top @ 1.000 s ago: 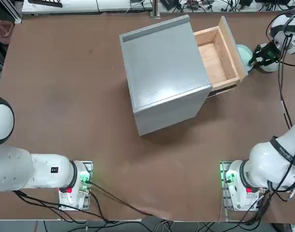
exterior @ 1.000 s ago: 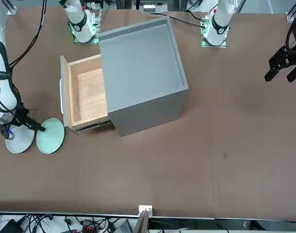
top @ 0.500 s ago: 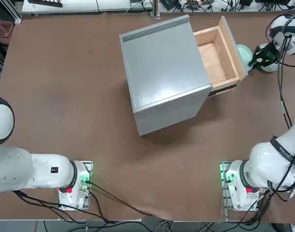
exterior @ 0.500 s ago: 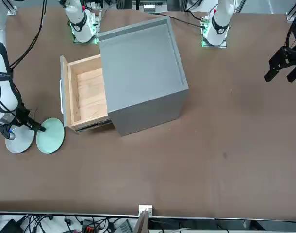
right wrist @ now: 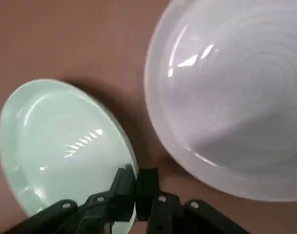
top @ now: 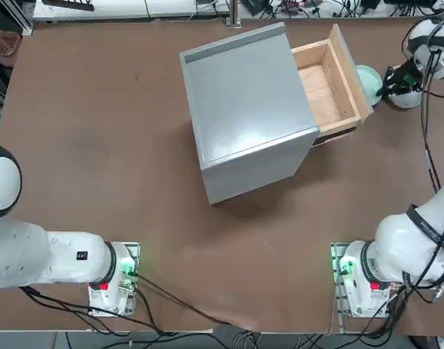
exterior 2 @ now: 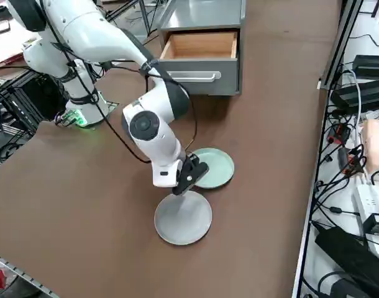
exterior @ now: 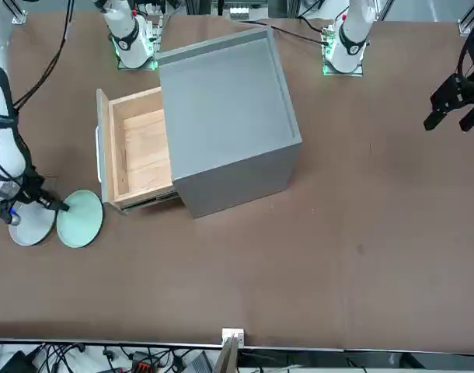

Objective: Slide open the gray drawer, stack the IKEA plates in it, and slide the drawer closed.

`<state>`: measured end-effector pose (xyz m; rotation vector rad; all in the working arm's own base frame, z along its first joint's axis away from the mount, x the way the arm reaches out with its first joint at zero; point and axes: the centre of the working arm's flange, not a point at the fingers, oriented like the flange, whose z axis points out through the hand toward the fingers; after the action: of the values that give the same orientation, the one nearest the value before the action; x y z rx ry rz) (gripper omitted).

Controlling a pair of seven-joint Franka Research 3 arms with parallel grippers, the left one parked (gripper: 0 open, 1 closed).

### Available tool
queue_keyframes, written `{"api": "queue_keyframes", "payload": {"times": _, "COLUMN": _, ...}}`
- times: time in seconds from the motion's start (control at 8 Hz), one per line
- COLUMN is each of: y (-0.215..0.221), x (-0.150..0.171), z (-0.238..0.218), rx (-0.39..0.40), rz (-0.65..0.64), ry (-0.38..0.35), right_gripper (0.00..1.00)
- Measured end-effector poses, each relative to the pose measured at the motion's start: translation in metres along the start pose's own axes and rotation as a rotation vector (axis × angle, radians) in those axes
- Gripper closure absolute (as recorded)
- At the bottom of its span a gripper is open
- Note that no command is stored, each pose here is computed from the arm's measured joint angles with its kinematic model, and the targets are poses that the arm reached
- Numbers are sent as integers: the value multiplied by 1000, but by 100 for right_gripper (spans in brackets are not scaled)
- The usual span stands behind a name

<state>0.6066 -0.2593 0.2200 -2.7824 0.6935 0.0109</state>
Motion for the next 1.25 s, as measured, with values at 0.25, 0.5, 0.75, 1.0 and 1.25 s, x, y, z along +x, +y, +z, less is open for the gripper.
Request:
{"api": "queue_keyframes", "payload": {"times": 0.25, "y": -31, "x": 1, "z": -71, "rx": 44, "rz": -47, "ry": -33, "right_gripper": 100}}
{"api": "queue_keyframes", "payload": {"times": 0.5, "y": -55, "x": -5, "z": -153, "rx": 134, "rz": -73, "ry": -51, "right_gripper": 100}}
{"api": "queue_keyframes", "payload": {"times": 0.75, "y": -59, "x": -10, "z": -223, "rx": 272, "rz": -112, "ry": -63, "right_gripper": 100}}
{"api": "queue_keyframes", "payload": {"times": 1.0, "y": -90, "x": -37, "z": -278, "rx": 316, "rz": -199, "ry": -101, "right_gripper": 100}}
{"api": "queue_keyframes", "payload": {"times": 1.25, "y": -164, "x": -81, "z": -297, "rx": 297, "rz": -333, "ry": -153, "right_gripper": 100}}
